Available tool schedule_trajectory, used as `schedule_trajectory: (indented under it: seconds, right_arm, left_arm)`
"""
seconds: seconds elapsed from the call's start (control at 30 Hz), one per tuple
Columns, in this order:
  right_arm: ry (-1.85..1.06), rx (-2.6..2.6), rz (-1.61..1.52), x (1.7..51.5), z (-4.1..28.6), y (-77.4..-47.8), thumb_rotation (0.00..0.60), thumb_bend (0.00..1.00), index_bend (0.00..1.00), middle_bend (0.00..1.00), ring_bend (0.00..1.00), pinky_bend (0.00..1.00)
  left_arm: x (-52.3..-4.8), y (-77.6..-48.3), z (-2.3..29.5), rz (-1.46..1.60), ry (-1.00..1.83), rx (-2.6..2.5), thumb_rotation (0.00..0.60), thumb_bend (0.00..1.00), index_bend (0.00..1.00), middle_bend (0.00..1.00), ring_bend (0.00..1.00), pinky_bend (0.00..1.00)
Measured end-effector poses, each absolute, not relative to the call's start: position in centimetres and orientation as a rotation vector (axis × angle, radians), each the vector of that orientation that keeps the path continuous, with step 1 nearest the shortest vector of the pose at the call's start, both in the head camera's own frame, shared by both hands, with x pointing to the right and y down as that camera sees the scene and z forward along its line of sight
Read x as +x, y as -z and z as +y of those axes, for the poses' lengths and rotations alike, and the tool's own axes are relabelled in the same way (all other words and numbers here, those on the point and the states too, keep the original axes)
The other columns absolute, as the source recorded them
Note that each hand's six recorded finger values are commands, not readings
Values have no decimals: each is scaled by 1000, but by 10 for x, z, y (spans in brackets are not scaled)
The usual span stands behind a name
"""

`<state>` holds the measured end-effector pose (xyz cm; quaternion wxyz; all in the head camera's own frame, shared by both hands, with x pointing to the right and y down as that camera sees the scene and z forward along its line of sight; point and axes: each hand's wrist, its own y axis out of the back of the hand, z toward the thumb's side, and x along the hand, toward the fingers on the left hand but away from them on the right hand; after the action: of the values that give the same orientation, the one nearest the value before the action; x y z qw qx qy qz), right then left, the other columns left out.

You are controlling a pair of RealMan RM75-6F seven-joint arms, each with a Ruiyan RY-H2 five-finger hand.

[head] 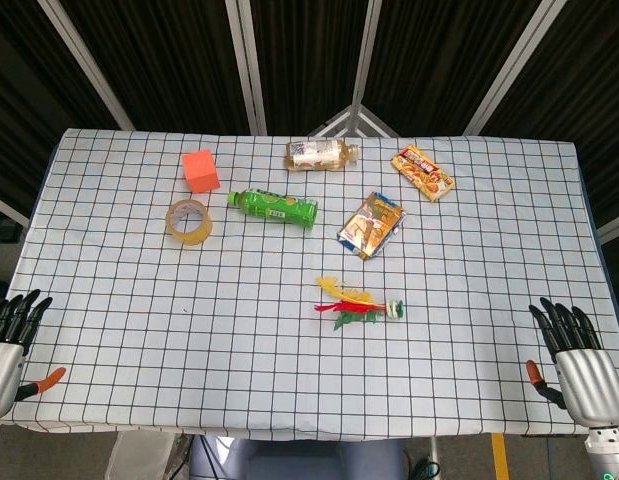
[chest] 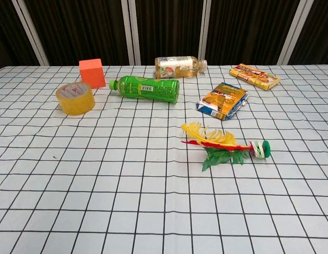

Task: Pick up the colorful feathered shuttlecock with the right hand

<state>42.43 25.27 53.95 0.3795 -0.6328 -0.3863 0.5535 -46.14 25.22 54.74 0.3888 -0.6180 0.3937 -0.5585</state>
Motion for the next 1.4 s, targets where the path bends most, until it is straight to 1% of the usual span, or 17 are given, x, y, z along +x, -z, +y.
schedule_trajectory:
  seconds: [0.27, 0.33, 0.47, 0.57, 0.63, 0.7, 0.8, 0.93, 1.1, 1.27, 1.4]
  right_arm:
    - [-1395, -1626, -991, 421, 251, -539, 600, 470, 1, 0, 0, 0]
    - [-1375, -1631, -995, 418, 247, -540, 600, 470, 19, 0, 0, 0]
    - [-1342, -1672, -1015, 406, 237, -543, 600, 470, 119, 0, 0, 0]
    - [-1307, -1727, -1035, 390, 223, -548, 600, 470, 181, 4, 0, 0]
    - [-1280, -1768, -1038, 376, 211, -553, 600, 470, 229, 26, 0, 0]
    - [-1259, -1804, -1031, 363, 201, -558, 600, 470, 256, 48, 0, 0]
    - [-1230, -1870, -1010, 338, 187, -568, 600, 470, 277, 64, 0, 0]
    - [-1205, -1973, -952, 298, 171, -590, 600, 469, 278, 66, 0, 0]
    - [-1194, -2089, -867, 249, 163, -617, 600, 470, 280, 66, 0, 0]
    - [-1199, -2170, -825, 209, 163, -641, 600, 470, 349, 81, 0, 0]
    - [-1207, -2209, -801, 185, 169, -656, 600, 470, 415, 121, 0, 0]
  left_arm:
    - [-461, -547, 252, 1001, 1418, -1571, 600, 0, 0, 0, 0, 0]
    - [-461, -547, 253, 999, 1419, -1573, 600, 0, 0, 0, 0, 0]
    - [-461, -548, 252, 999, 1417, -1575, 600, 0, 0, 0, 0, 0]
    - [-460, -548, 252, 996, 1416, -1579, 600, 0, 0, 0, 0, 0]
    - [-459, -549, 252, 994, 1414, -1583, 600, 0, 0, 0, 0, 0]
    - [-459, -549, 252, 993, 1412, -1585, 600, 0, 0, 0, 0, 0]
    - [-459, -548, 252, 994, 1412, -1586, 600, 0, 0, 0, 0, 0]
    - [-459, -548, 252, 997, 1412, -1592, 600, 0, 0, 0, 0, 0]
    - [-460, -549, 252, 996, 1417, -1603, 600, 0, 0, 0, 0, 0]
    - [-460, -549, 251, 1004, 1420, -1617, 600, 0, 0, 0, 0, 0]
    - [-460, -550, 251, 1005, 1421, -1626, 600, 0, 0, 0, 0, 0]
